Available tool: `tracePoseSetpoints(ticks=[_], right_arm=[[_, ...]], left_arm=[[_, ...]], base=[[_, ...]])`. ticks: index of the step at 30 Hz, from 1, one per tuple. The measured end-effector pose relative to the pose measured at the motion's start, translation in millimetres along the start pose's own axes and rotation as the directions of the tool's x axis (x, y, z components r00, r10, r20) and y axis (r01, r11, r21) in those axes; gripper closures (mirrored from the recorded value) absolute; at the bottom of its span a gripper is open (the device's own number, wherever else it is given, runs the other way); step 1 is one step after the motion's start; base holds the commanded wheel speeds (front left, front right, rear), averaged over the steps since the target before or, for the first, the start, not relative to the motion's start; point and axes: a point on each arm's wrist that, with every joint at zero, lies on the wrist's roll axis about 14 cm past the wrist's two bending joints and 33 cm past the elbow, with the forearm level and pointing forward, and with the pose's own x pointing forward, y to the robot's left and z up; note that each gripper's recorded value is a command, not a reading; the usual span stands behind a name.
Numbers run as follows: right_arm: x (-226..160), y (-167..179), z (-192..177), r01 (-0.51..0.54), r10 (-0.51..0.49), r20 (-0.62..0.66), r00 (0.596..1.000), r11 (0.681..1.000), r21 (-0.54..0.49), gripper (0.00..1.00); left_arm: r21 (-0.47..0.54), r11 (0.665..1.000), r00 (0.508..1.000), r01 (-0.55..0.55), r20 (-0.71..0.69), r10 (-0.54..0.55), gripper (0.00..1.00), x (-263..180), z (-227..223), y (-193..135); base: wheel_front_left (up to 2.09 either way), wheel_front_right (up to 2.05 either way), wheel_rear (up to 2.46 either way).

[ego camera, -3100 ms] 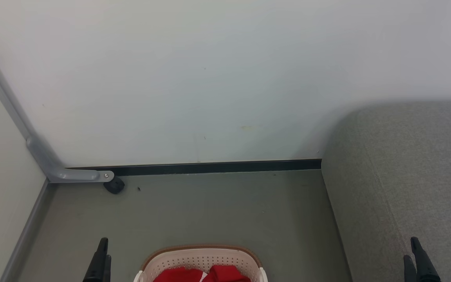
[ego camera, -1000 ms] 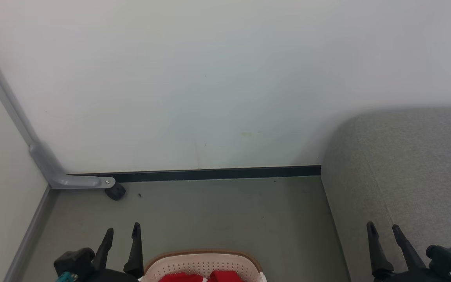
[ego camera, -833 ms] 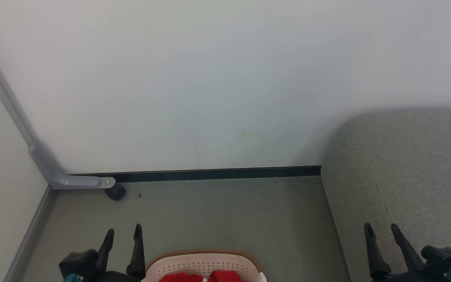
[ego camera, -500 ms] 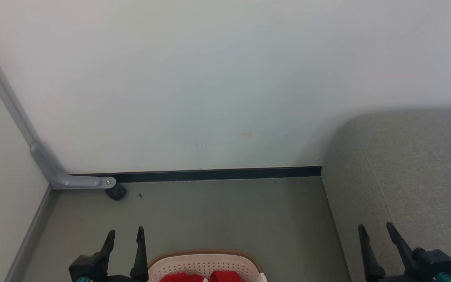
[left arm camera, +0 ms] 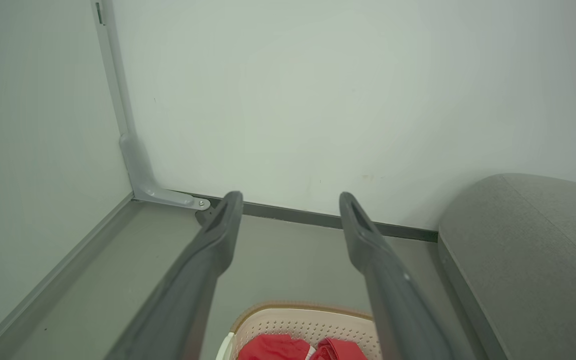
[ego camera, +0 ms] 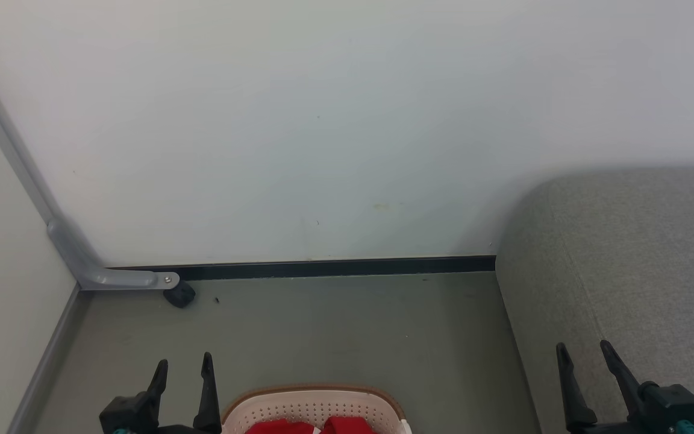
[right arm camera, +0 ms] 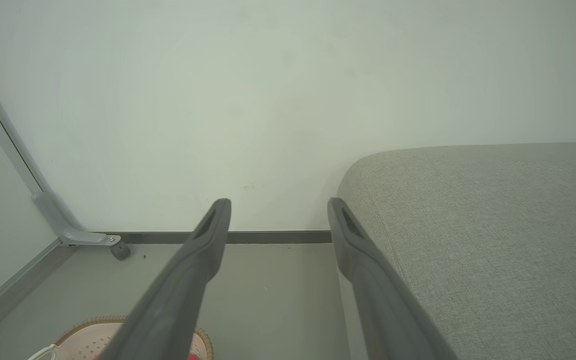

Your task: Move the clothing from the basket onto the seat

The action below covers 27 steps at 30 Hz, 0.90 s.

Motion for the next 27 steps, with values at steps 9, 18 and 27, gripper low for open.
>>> tracePoseSetpoints(ticks=[9,18,27], right_arm=[[0.7,-1.3,1.2,0.005,-0.005,0.004,1.000,1.000,0.001,0.00],[2.3,-1.1,3.2,0.004,-0.004,0.011,1.000,1.000,-0.002,0.00],[4.8,-4.0,4.0,0.012,-0.012,0.015,1.000,1.000,0.004,0.00]], left_arm=[[-0.008,1.000,1.000,-0.018,-0.009,0.018,0.00,-0.2,-3.4,2.0],[0.014,1.000,1.000,-0.018,-0.024,0.019,0.00,-0.8,-9.1,2.0],[0.031,1.000,0.995,0.001,-0.099,0.002,0.00,-2.9,-34.0,-4.2]], base=[[0.00,0.00,0.00],[0.00,0.00,0.00],[0.00,0.00,0.00]])
